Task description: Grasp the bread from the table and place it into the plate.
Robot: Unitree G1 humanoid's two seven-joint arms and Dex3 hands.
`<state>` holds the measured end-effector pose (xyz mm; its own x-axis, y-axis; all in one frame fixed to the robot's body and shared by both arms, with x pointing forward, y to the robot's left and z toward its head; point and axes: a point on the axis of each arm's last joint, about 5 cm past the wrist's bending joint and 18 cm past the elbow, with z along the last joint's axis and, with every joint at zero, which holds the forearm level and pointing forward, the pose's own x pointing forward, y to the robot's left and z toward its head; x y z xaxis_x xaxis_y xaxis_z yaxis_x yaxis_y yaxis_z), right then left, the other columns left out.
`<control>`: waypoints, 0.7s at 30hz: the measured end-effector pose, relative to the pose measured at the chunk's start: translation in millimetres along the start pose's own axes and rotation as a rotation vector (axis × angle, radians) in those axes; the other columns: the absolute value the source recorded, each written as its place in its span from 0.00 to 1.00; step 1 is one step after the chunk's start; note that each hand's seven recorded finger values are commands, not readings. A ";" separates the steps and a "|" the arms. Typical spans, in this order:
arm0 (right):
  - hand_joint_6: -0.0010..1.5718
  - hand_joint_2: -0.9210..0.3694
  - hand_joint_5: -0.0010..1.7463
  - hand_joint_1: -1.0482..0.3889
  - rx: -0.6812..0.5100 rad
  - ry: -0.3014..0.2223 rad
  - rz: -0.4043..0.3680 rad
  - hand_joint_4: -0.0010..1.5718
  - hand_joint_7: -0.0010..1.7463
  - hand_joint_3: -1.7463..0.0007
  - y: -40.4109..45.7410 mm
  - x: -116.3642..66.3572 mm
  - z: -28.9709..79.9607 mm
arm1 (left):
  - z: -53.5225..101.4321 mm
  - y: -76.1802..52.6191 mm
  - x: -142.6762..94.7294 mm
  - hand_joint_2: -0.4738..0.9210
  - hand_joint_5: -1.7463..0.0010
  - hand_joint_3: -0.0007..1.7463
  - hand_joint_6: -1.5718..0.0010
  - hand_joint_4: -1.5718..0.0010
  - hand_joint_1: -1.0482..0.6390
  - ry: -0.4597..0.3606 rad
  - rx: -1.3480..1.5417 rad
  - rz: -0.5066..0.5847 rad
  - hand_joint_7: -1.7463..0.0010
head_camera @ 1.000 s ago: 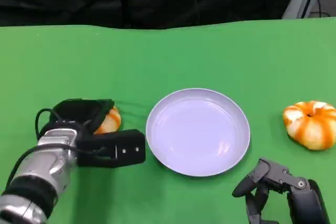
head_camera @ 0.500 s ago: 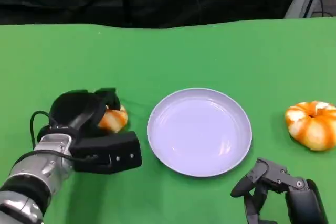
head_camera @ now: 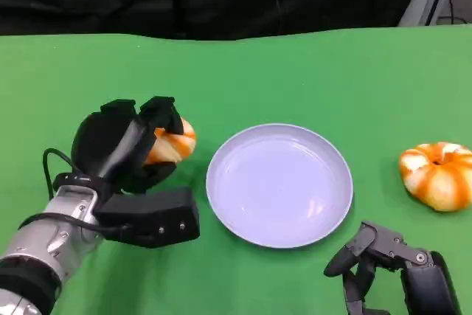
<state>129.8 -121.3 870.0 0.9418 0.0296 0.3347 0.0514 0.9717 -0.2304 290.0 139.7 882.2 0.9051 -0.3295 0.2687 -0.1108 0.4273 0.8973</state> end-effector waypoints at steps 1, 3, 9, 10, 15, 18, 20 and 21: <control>0.53 0.52 0.99 0.78 0.000 0.000 0.000 0.59 0.78 0.16 0.0 0.0 0.0 | 0.2 0.3 0.3 0.61 0.00 0.71 0.56 0.45 0.56 -0.001 -0.002 0.003 0.03; 0.53 0.52 0.99 0.78 0.000 0.000 0.000 0.58 0.78 0.16 0.0 0.0 0.0 | 0.5 0.6 0.6 0.58 0.00 0.74 0.53 0.43 0.57 -0.002 -0.003 0.005 0.05; 0.54 0.52 0.99 0.79 0.000 -0.013 -0.001 0.59 0.78 0.15 -0.2 3.5 0.5 | 32.6 11.6 11.9 0.55 0.00 0.78 0.49 0.42 0.57 -0.189 -0.168 0.129 0.10; 0.54 0.52 1.00 0.79 0.000 -0.012 -0.002 0.59 0.78 0.15 -0.4 3.4 0.4 | 36.0 11.6 13.5 0.55 0.00 0.78 0.48 0.42 0.57 -0.202 -0.177 0.129 0.10; 0.53 0.52 1.00 0.79 0.000 -0.006 -0.003 0.59 0.78 0.16 -0.6 2.5 -0.1 | 59.2 1.7 20.1 0.56 0.00 0.78 0.47 0.42 0.56 -0.257 -0.234 0.079 0.11; 0.53 0.51 1.00 0.78 0.002 -0.001 0.000 0.59 0.78 0.17 0.0 1.3 -0.2 | 69.7 -5.3 25.9 0.56 0.00 0.80 0.48 0.42 0.55 -0.257 -0.244 0.047 0.08; 0.53 0.50 1.00 0.78 0.003 0.000 0.002 0.58 0.78 0.18 0.5 0.9 0.0 | 75.7 -10.8 26.8 0.55 0.00 0.81 0.49 0.41 0.56 -0.259 -0.255 0.025 0.05; 0.53 0.49 1.00 0.78 0.004 0.000 0.002 0.58 0.78 0.18 0.6 0.9 0.0 | 78.2 -13.7 27.1 0.55 0.00 0.81 0.49 0.41 0.56 -0.258 -0.260 0.012 0.04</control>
<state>130.7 -120.7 870.2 0.9421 0.0313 0.3339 0.0484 0.9726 -0.2275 284.0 59.0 904.6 0.7671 -0.5106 0.3885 0.0167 0.6212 0.7834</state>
